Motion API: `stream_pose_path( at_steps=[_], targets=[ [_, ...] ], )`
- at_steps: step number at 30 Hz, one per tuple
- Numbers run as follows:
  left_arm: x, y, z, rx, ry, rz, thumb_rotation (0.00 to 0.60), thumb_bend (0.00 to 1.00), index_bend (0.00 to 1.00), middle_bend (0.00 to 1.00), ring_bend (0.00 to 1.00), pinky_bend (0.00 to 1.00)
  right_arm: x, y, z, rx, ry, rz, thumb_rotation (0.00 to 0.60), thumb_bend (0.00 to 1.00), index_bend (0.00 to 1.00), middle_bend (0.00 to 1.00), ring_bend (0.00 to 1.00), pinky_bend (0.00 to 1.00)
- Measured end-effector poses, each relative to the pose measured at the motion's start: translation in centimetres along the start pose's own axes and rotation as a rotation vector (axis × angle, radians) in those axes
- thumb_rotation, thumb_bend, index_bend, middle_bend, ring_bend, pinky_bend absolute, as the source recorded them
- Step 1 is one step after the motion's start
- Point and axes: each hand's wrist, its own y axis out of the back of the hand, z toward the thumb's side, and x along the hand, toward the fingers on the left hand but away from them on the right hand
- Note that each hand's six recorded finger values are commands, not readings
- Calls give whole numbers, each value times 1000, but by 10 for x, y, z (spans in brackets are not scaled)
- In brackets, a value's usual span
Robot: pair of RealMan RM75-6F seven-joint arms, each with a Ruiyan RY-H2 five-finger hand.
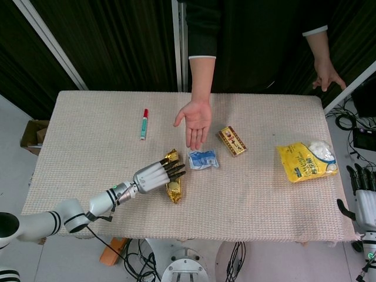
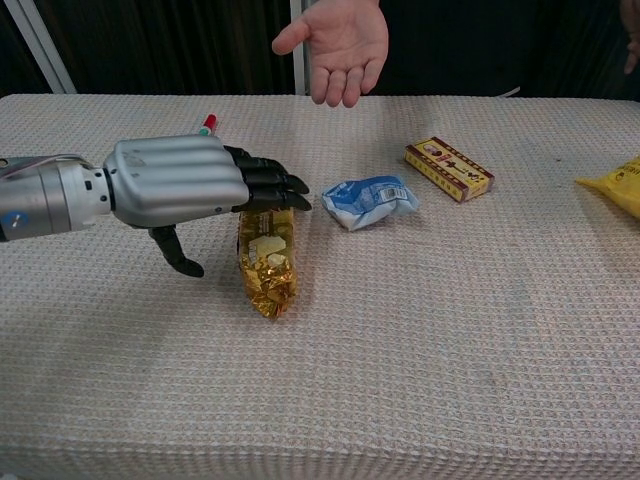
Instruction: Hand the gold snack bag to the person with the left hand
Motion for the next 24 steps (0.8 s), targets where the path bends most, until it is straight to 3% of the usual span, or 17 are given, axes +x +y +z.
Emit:
stream_pose_path(
  at_steps=[4, 10, 13, 21, 24],
  targets=[
    [8, -2, 3, 19, -16, 4, 600, 79, 110, 72, 60, 237, -1, 0, -1, 1, 1, 2, 600, 198, 0, 0, 0, 0],
    [10, -8, 4, 40, -21, 6, 600, 205, 351, 201, 61, 237, -1, -1, -2, 4, 1, 10, 600, 199, 0, 0, 0, 0],
    [8, -10, 5, 48, -28, 8, 600, 227, 388, 252, 62, 237, -1, -1, -2, 4, 0, 10, 600, 199, 0, 0, 0, 0],
    [6, -3, 5, 59, -22, 76, 600, 381, 701, 564, 224, 296, -2, -1, 0, 7, 4, 12, 600, 200, 0, 0, 0, 0],
    [4, 1, 4, 60, -18, 110, 600, 410, 769, 637, 275, 336, -2, 0, 1, 6, 6, 10, 600, 200, 0, 0, 0, 0]
  ],
)
